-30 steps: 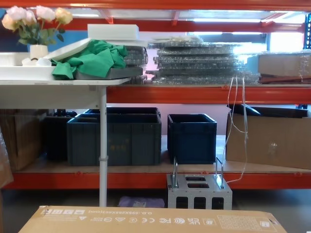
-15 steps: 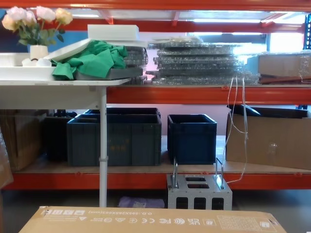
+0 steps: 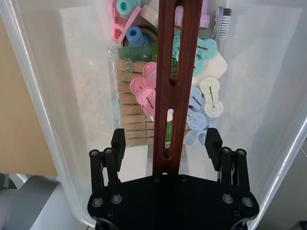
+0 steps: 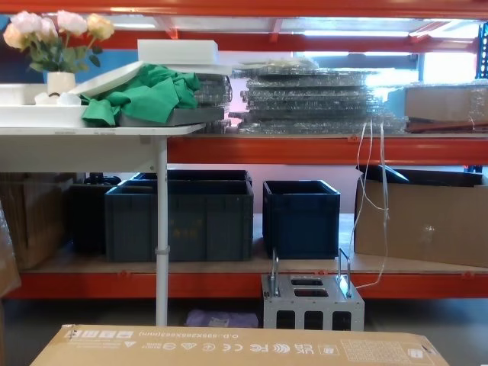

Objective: Use one hand to grasp the basket and place it at the designated location.

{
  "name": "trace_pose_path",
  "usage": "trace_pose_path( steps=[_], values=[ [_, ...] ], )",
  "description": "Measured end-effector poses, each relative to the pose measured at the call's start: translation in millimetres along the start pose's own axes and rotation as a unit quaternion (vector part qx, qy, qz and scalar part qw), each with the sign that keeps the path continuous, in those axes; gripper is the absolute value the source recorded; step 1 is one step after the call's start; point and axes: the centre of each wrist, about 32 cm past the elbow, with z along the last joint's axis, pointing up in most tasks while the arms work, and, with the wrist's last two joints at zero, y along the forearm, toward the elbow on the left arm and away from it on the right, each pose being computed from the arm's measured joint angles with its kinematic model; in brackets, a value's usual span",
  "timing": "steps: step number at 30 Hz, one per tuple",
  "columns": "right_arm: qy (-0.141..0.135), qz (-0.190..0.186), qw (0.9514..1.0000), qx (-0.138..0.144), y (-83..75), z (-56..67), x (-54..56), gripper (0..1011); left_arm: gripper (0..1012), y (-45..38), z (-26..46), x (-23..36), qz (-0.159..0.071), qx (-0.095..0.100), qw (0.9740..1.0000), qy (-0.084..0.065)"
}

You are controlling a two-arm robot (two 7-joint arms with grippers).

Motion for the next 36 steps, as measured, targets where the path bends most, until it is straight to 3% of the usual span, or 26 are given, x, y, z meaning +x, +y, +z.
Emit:
trace_pose_path(
  steps=[36],
  values=[
    [0.0,0.0,1.0,0.0,0.0,0.0,0.0,1002,0,0.0,0.0,0.0,0.0,0.0,1.0,0.0]
  ],
)
